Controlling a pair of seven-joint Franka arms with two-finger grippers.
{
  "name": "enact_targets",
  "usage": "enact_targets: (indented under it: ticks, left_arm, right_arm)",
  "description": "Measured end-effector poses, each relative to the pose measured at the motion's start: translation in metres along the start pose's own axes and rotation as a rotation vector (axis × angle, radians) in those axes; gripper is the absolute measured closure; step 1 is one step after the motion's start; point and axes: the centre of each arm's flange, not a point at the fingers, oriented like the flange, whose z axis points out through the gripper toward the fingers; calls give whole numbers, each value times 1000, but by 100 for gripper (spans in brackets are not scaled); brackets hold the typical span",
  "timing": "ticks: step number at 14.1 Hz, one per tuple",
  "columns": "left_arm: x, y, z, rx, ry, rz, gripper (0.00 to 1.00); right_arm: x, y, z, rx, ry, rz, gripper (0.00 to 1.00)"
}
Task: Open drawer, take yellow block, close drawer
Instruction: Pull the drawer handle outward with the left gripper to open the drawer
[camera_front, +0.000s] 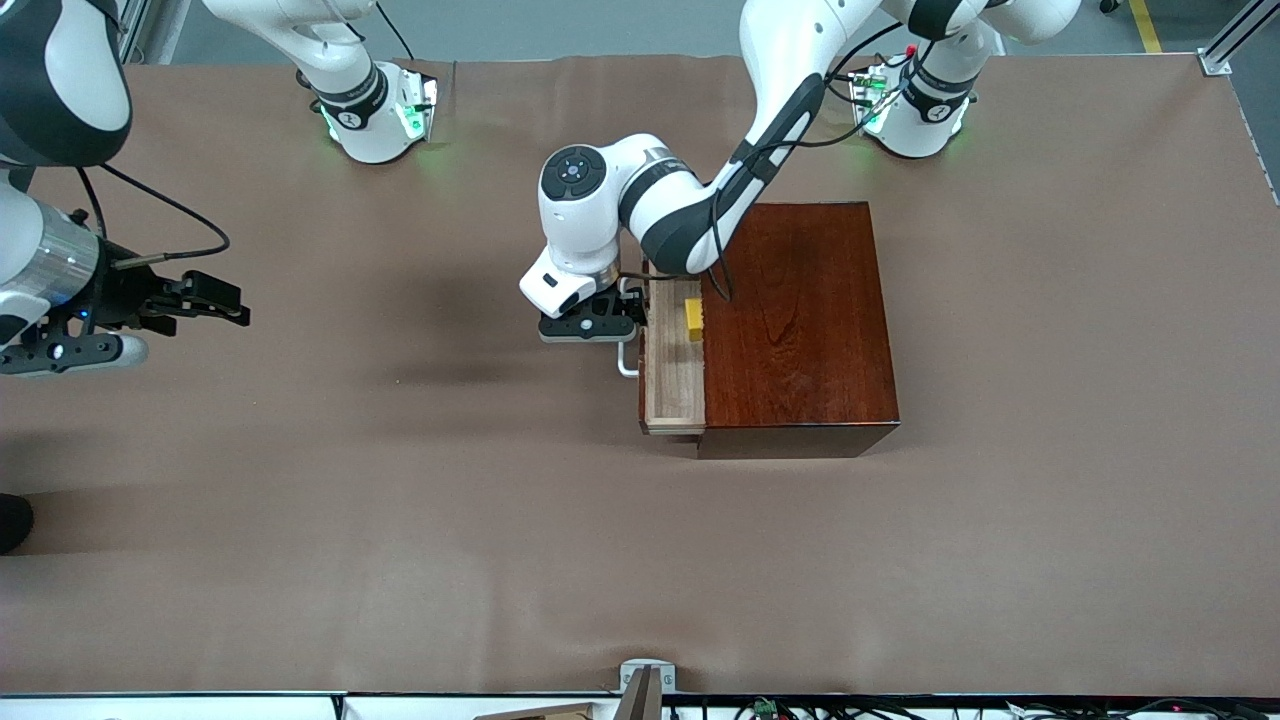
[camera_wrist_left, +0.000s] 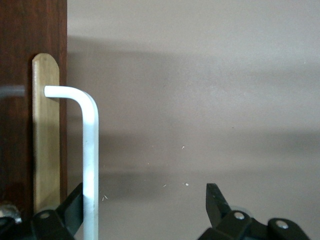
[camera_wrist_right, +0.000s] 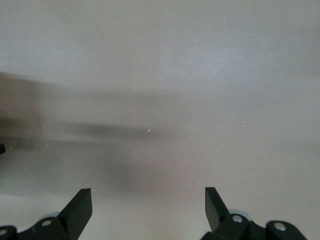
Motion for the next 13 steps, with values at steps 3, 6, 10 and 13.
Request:
enact_targets:
  ticks: [3, 6, 10, 13]
  left_arm:
    - [-1, 1, -3, 8, -8, -1, 0]
    - [-1, 1, -4, 10, -13, -1, 0]
    - [-1, 3, -5, 2, -9, 0, 0]
    - [-3, 7, -8, -21, 1, 3, 0]
  right_arm:
    - [1, 3, 1, 0, -2, 5, 0]
    - [1, 5, 1, 0, -2, 8, 0]
    - [1, 5, 2, 0, -2, 9, 0]
    - [1, 5, 2, 0, -2, 9, 0]
